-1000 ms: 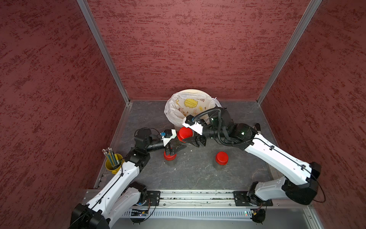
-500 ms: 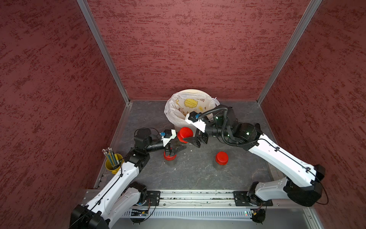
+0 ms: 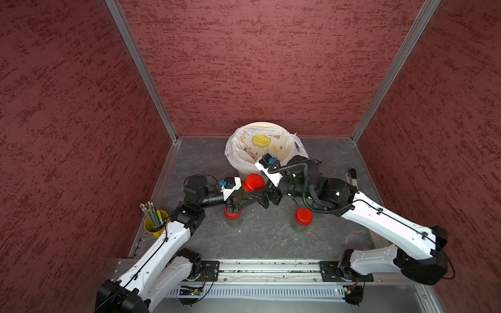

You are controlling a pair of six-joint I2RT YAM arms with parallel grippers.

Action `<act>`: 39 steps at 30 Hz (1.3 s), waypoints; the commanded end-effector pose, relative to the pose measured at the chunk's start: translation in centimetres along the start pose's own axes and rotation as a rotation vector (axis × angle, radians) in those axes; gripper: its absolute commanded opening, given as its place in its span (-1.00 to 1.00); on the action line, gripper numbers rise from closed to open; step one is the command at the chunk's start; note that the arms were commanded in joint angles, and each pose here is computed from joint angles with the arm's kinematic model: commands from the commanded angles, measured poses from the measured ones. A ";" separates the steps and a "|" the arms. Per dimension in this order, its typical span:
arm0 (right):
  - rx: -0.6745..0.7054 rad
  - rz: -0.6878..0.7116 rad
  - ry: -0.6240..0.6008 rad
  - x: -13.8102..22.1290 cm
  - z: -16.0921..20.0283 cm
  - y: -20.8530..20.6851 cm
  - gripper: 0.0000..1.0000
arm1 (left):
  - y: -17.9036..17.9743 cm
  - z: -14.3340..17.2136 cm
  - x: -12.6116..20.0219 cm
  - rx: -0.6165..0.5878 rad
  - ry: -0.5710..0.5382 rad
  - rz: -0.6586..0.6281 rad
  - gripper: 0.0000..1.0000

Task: Empty moldy tea leaves from jars
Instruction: Screw the lid onto the jar.

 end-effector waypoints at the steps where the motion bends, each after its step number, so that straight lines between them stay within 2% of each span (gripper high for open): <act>1: -0.060 0.038 -0.062 -0.1 -1.1 -0.3 0.96 | -0.1 -1.3 0.2 -0.030 -0.026 0.006 0.00; 9: -0.056 -0.018 -0.036 -1.1 -0.7 0.3 0.75 | -0.1 -1.3 0.2 -0.032 -0.027 0.003 0.00; 23: -0.040 0.017 -0.018 -1.4 -0.1 -0.1 0.25 | -0.1 -1.3 0.2 -0.032 -0.027 0.001 0.00; 32: 0.004 0.097 -0.041 0.2 -0.9 -1.0 0.15 | -0.2 -1.4 0.2 -0.033 -0.029 0.007 -0.01; 39: 0.090 0.085 -0.046 1.2 -0.7 -0.8 0.12 | -0.4 -1.5 0.2 -0.034 -0.033 0.024 -0.02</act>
Point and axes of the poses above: each gripper's point midway between its finger pads, its own x axis back along the fingers, its own y axis along the line the jaws close on, z = x × y, the point moved 4 cm from there along x, back along the fingers
